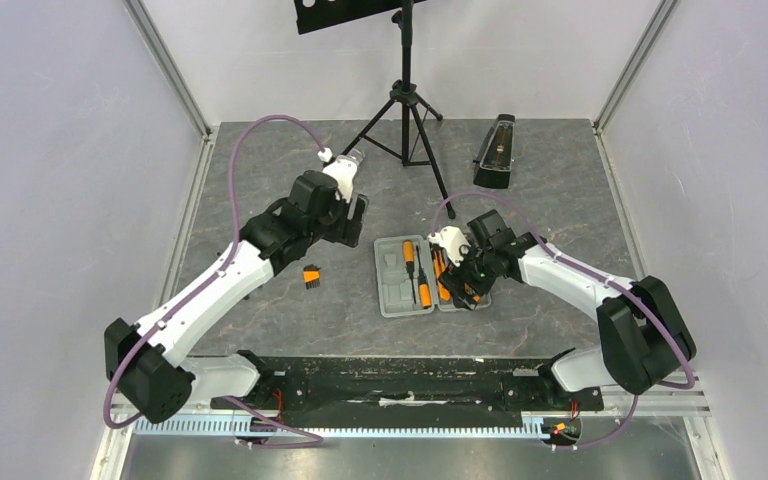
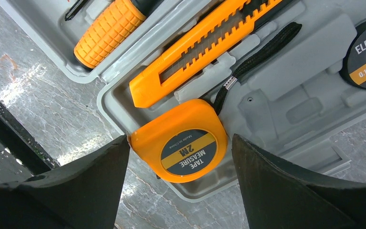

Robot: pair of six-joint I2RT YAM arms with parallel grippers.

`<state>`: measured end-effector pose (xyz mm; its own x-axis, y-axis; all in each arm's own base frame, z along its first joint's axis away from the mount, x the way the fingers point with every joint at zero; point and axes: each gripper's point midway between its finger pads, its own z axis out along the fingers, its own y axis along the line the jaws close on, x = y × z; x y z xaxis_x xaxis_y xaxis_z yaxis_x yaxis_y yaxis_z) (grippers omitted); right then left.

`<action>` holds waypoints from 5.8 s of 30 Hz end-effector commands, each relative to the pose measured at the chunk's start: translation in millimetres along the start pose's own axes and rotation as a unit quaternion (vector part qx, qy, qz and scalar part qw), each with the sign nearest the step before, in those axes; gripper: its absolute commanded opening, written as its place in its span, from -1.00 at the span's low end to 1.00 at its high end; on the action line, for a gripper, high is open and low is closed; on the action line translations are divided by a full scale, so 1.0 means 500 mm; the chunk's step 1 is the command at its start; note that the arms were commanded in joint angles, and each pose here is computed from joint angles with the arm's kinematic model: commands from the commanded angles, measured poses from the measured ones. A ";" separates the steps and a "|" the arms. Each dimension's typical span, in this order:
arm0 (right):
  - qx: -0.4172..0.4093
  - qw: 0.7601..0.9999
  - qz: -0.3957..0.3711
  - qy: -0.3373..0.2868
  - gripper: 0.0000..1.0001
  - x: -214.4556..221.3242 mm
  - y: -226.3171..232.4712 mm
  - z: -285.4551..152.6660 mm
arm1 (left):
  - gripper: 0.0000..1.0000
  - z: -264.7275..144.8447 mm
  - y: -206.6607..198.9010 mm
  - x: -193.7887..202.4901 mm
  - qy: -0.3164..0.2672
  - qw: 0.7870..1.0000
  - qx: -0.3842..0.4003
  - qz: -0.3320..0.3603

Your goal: Pack the tool kit

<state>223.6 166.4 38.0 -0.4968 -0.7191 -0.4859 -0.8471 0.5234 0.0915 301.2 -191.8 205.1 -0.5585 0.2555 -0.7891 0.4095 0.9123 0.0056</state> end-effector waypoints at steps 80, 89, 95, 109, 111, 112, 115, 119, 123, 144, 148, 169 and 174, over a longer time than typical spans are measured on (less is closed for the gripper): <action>0.359 0.854 0.369 -0.076 0.59 0.108 -0.234 -0.127 | 0.62 -0.058 0.173 -0.017 -0.065 0.984 -0.167 0.017; 0.324 0.838 0.428 -0.095 0.51 0.158 -0.241 -0.095 | 0.61 -0.059 0.174 -0.017 -0.067 0.984 -0.167 0.016; 0.314 0.837 0.438 -0.101 0.42 0.172 -0.250 -0.089 | 0.61 -0.057 0.173 -0.016 -0.065 0.984 -0.165 0.017; 0.304 0.840 0.436 -0.110 0.32 0.164 -0.263 -0.090 | 0.61 -0.051 0.173 -0.012 -0.059 0.984 -0.165 0.018; 0.305 0.840 0.435 -0.109 0.20 0.165 -0.262 -0.090 | 0.61 -0.050 0.173 -0.011 -0.058 0.984 -0.166 0.018; 0.305 0.841 0.433 -0.109 0.15 0.164 -0.262 -0.092 | 0.61 -0.050 0.173 -0.011 -0.058 0.984 -0.166 0.018; 0.305 0.844 0.427 -0.111 -0.03 0.158 -0.261 -0.104 | 0.61 -0.049 0.174 -0.010 -0.057 0.984 -0.166 0.018; 0.301 0.847 0.419 -0.128 -0.13 0.136 -0.254 -0.130 | 0.61 -0.050 0.175 -0.011 -0.058 0.984 -0.166 0.017; 0.293 0.853 0.406 -0.148 -0.15 0.100 -0.239 -0.164 | 0.60 -0.049 0.176 -0.011 -0.058 0.984 -0.167 0.017; 0.195 0.906 0.346 -0.146 -0.18 -0.013 -0.038 -0.059 | 0.60 -0.046 0.182 -0.008 -0.054 0.984 -0.171 0.015; 0.200 0.908 0.347 -0.126 -0.15 0.009 -0.037 -0.040 | 0.60 -0.046 0.181 -0.008 -0.053 0.984 -0.169 0.015; 0.206 0.911 0.342 -0.108 -0.04 0.033 -0.039 -0.017 | 0.60 -0.044 0.181 -0.007 -0.052 0.984 -0.169 0.015; 0.203 0.913 0.342 -0.090 0.02 0.050 -0.032 -0.012 | 0.60 -0.041 0.180 -0.005 -0.050 0.984 -0.168 0.016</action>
<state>236.5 143.5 43.3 -0.7787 -0.0654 -0.6240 -0.1926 0.9715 0.1385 317.0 -104.1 212.1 -0.5045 0.2560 -0.8246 0.1565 0.9663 0.2042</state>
